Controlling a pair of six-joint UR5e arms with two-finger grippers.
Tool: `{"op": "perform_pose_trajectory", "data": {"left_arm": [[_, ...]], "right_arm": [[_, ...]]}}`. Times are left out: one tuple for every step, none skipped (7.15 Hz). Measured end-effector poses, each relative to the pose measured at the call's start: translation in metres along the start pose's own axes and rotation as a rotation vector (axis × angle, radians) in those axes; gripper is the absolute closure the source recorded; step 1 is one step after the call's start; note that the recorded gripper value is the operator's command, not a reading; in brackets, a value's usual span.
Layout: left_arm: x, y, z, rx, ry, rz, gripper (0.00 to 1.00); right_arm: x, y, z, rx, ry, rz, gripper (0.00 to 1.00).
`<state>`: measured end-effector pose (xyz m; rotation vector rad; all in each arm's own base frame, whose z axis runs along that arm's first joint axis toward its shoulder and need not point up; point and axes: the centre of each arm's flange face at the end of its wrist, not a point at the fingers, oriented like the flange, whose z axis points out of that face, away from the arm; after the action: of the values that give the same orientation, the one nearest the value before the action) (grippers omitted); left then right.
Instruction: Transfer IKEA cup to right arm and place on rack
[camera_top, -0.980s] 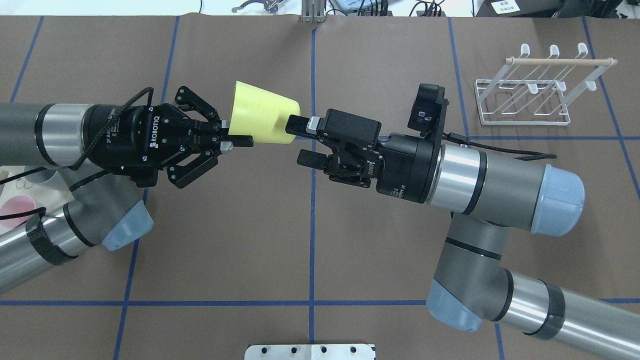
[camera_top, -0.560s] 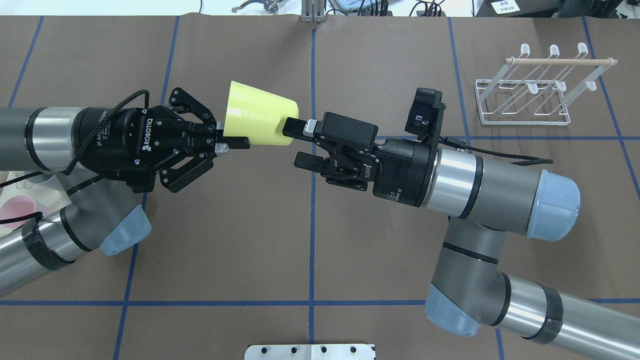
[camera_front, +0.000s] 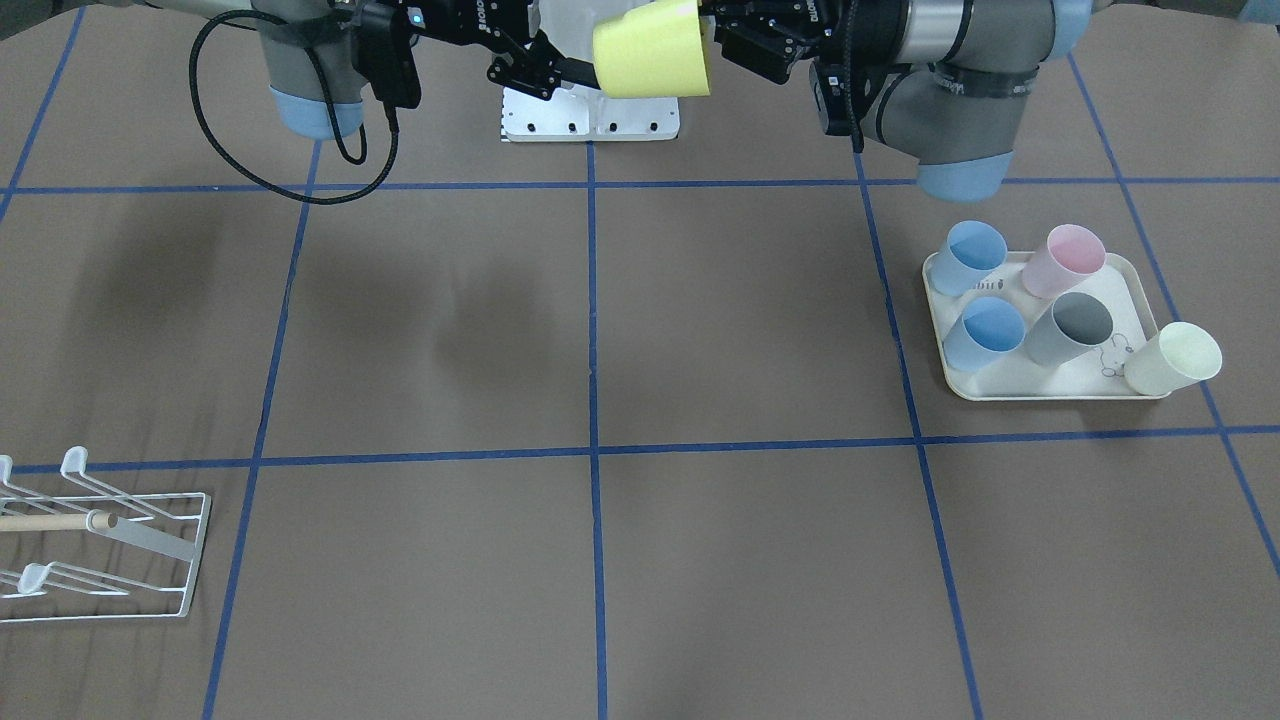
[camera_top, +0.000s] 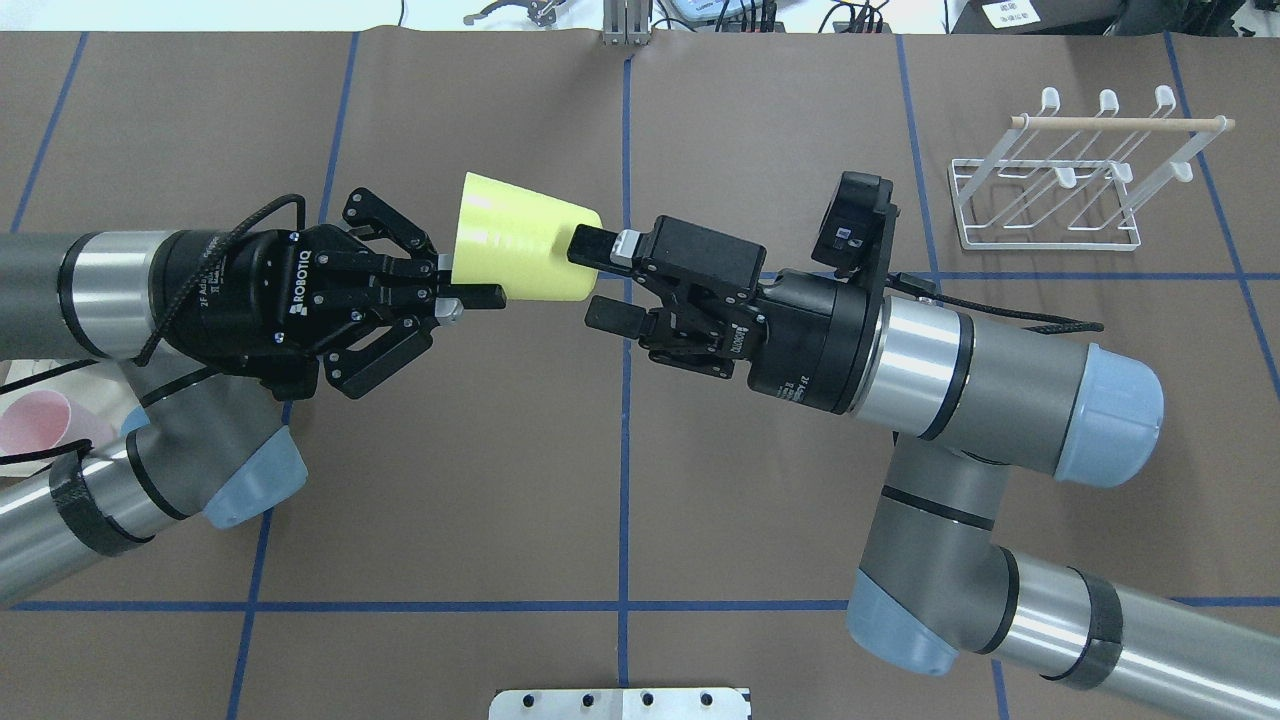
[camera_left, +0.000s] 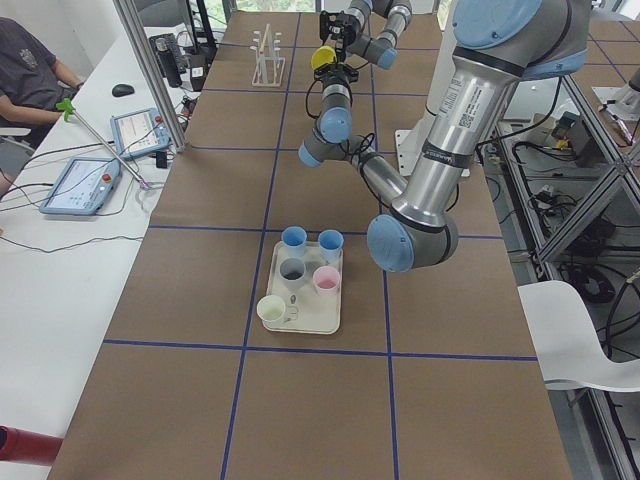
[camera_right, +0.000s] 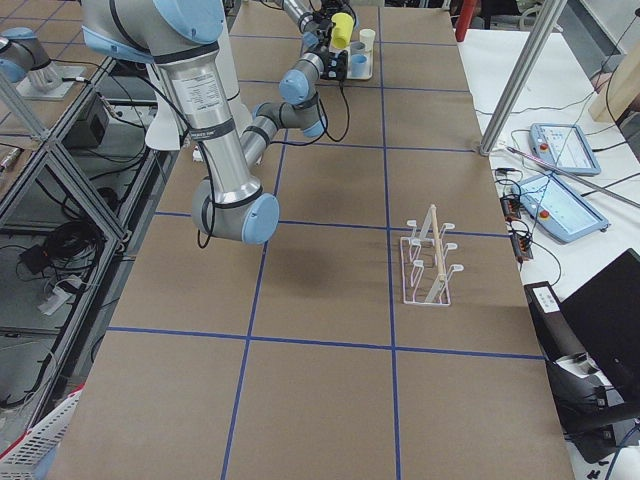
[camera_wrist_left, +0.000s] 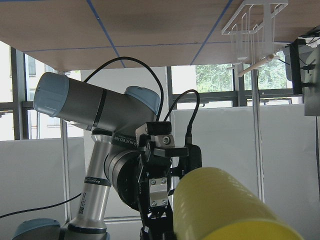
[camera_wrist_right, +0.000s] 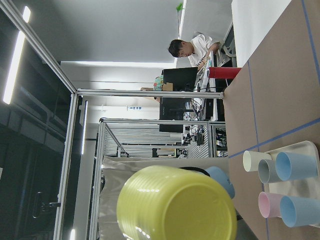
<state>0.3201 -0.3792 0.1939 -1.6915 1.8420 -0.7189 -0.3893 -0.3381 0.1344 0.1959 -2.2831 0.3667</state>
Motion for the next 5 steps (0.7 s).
{"op": "perform_pose_trajectory", "data": {"left_arm": [[-0.0008,0.0012,-0.0001,-0.003,-0.002,0.0,1.0],[-0.0016,0.0027,0.0,-0.007,-0.003,0.001,1.0],[-0.0019,0.0033,0.0,-0.008,-0.004,0.001,1.0],[-0.002,0.0033,-0.0002,-0.008,-0.004,0.0,1.0],[-0.0021,0.0032,-0.0004,-0.007,-0.004,0.0,1.0]], "right_arm": [[0.0014,-0.0004,0.0006,0.006,-0.002,0.001,0.01],[0.0039,-0.0006,0.0019,0.009,0.0,0.003,0.01],[0.0042,0.0,0.0035,0.011,-0.002,0.005,0.01],[0.0032,0.0004,0.0048,0.015,-0.006,0.005,0.01],[0.002,0.0002,0.0061,0.021,-0.011,0.005,0.01]]}}
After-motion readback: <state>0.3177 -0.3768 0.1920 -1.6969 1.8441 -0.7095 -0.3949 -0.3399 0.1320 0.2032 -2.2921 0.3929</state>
